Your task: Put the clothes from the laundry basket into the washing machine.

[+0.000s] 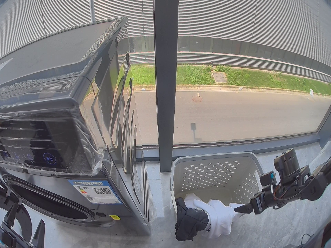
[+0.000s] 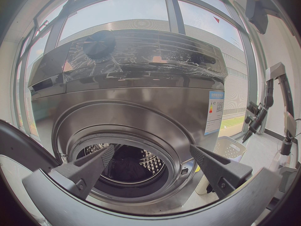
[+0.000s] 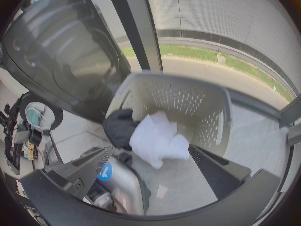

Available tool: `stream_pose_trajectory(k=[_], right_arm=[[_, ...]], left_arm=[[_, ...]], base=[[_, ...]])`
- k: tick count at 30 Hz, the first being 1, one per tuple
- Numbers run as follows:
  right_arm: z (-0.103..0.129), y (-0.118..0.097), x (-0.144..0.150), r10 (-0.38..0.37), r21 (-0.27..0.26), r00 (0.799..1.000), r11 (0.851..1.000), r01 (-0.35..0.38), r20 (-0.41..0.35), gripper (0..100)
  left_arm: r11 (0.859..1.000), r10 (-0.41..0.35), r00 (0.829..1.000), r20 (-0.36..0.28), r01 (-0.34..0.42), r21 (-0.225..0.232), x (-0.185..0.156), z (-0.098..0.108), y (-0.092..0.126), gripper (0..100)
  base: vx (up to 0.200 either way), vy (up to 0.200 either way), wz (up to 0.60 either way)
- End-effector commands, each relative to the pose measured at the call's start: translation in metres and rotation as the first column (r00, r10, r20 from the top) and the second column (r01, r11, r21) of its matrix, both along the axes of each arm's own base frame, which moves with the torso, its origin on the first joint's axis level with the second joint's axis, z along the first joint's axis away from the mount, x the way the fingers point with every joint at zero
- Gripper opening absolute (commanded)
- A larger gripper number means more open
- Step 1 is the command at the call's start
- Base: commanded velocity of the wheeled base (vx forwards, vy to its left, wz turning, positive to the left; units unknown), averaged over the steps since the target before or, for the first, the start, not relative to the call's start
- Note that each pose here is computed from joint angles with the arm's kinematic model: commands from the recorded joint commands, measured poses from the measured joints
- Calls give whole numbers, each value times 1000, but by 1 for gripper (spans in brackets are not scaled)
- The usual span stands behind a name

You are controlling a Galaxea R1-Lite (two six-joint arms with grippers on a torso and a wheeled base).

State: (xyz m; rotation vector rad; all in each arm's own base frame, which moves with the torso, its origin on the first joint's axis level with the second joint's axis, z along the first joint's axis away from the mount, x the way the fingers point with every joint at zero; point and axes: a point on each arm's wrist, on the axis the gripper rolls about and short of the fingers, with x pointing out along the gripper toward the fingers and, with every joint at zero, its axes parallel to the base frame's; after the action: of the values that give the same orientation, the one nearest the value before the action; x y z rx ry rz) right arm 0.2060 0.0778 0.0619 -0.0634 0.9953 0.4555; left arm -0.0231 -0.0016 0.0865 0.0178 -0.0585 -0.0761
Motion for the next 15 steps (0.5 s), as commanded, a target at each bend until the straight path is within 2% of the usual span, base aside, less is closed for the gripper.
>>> stream_pose_trajectory(k=[1,10,15], right_arm=[[-32,0,-7,5,-42,991,999,-11,-135,100],[-53,9,10,20,-33,992,999,-25,-121,100],[-62,18,32,7,-27,994,1000,-10,-113,100]], left_arm=[[1000,0,1000,-1,0,0,0,-5,0,100],[1000,1,1000,-1,-1,0,0,-5,0,100],[1000,1,1000,-1,-1,0,0,-5,0,100]], base=[[0,0,0],[0,0,0],[0,0,0]])
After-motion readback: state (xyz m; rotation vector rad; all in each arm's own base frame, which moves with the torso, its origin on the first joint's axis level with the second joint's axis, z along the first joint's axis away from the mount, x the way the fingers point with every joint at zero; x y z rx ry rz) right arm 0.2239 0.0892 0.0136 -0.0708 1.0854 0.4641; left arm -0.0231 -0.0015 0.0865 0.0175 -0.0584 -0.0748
